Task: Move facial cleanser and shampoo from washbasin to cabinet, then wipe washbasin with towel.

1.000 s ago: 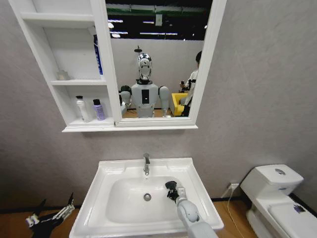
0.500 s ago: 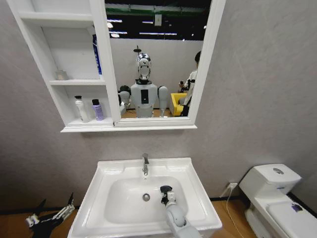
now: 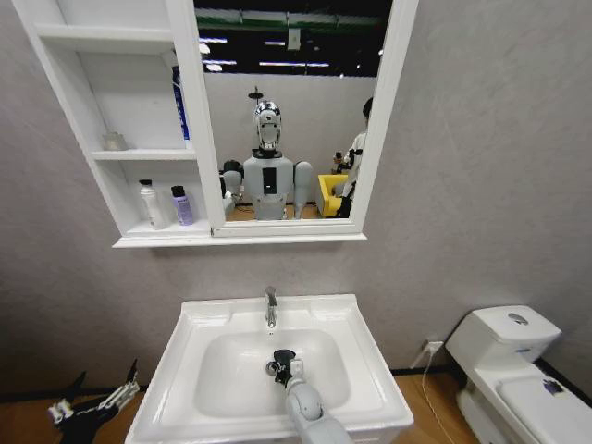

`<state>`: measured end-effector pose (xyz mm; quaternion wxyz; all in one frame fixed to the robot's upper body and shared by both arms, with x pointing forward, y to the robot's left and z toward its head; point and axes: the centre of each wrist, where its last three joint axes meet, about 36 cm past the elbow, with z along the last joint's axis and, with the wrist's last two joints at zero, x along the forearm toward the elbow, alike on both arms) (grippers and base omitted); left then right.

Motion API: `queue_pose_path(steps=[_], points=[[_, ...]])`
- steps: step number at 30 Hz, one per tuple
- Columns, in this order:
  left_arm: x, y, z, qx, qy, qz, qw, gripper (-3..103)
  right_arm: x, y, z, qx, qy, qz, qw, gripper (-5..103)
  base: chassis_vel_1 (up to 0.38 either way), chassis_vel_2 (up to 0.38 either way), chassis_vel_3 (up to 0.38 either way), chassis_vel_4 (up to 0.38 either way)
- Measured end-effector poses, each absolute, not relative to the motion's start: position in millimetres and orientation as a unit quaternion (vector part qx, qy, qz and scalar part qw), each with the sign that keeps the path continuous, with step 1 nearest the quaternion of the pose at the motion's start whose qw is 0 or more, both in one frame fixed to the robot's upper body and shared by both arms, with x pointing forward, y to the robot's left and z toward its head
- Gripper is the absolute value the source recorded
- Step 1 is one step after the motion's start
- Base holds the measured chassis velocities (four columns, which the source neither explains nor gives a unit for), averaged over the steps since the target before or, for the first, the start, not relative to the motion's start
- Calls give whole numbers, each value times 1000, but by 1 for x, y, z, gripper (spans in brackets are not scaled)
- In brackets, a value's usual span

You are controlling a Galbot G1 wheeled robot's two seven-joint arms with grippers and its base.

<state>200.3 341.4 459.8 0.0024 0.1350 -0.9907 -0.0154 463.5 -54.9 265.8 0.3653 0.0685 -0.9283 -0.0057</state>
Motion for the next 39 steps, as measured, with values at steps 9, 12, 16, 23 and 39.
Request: queue_pose_path(steps=[9, 12, 16, 23, 39], points=[[200, 341, 460, 135, -991, -15, 2, 100, 460, -105, 280, 39, -935, 1, 352, 9, 0, 0, 0, 0], [200, 341, 460, 135, -991, -15, 2, 100, 460, -118, 285, 29, -938, 4, 345, 9, 0, 0, 0, 0], [200, 341, 460, 135, -991, -15, 2, 100, 462, -140, 294, 11, -946, 33, 321, 9, 0, 0, 0, 0], [200, 341, 460, 135, -991, -15, 2, 100, 473, -165, 316, -6, -963, 76, 260, 9, 0, 0, 0, 0], [200, 341, 460, 135, -991, -15, 2, 100, 531, -245, 343, 21, -987, 117, 106, 9, 0, 0, 0, 0]])
